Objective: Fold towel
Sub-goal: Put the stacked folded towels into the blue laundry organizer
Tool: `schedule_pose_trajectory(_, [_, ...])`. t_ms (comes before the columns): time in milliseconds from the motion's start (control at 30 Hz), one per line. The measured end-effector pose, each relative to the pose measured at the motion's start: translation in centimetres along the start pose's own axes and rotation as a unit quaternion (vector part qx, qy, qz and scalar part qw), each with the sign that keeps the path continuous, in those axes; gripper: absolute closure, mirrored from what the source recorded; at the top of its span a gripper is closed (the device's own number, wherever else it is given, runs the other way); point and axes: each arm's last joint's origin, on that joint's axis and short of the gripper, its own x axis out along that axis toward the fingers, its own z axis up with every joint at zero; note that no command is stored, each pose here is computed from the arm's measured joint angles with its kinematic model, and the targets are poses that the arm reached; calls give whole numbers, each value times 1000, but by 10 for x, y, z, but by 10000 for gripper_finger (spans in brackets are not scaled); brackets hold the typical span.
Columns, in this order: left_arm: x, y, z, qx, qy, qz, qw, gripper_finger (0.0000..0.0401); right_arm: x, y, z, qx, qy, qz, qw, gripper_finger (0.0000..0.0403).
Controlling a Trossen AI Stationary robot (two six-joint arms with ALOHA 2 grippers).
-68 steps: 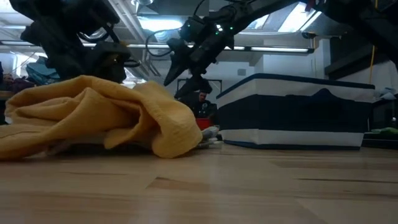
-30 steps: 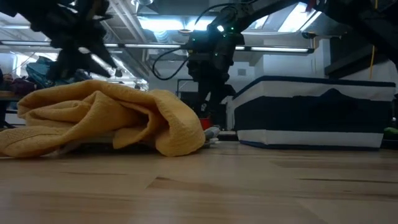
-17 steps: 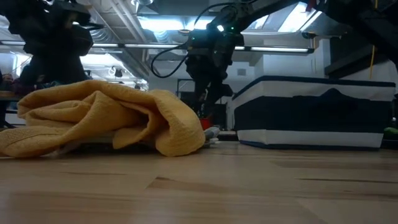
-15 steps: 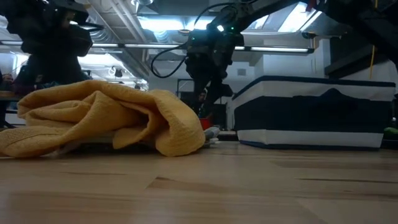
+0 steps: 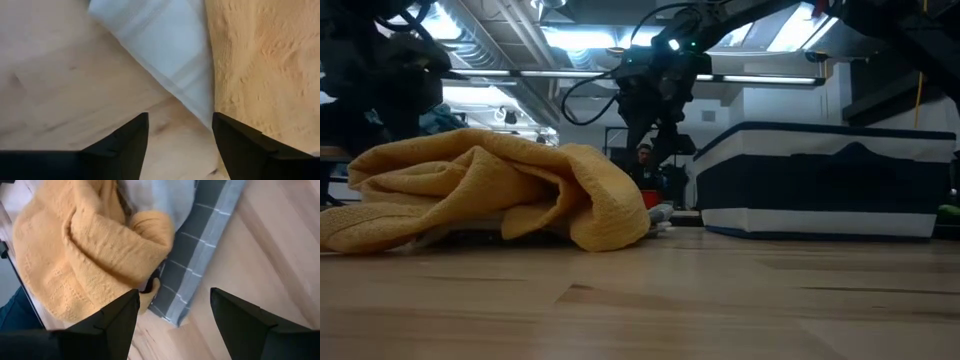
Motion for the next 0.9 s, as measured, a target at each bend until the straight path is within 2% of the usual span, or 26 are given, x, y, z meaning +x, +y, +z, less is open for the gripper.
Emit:
schedule_pose_trajectory(133, [1,-3,0,-36,-1,-11,999,183,10,9,-3,-9,12,2,1000,150])
schedule_pose_trajectory(367, [12,-5,0,-109,-21,28,993,182,26,20,-8,-23,29,-1,999,150])
schedule_pose_trajectory(467, [20,-9,0,-124,-36,39,991,182,25,17,-7,-23,19,-25,999,150])
schedule_pose_trajectory(767, [55,-26,-3,-132,-47,47,989,182,33,11,-9,10,18,-61,998,150])
schedule_pose_trajectory(900, [62,-25,-3,-109,-47,71,990,182,44,4,-13,58,22,-58,996,150])
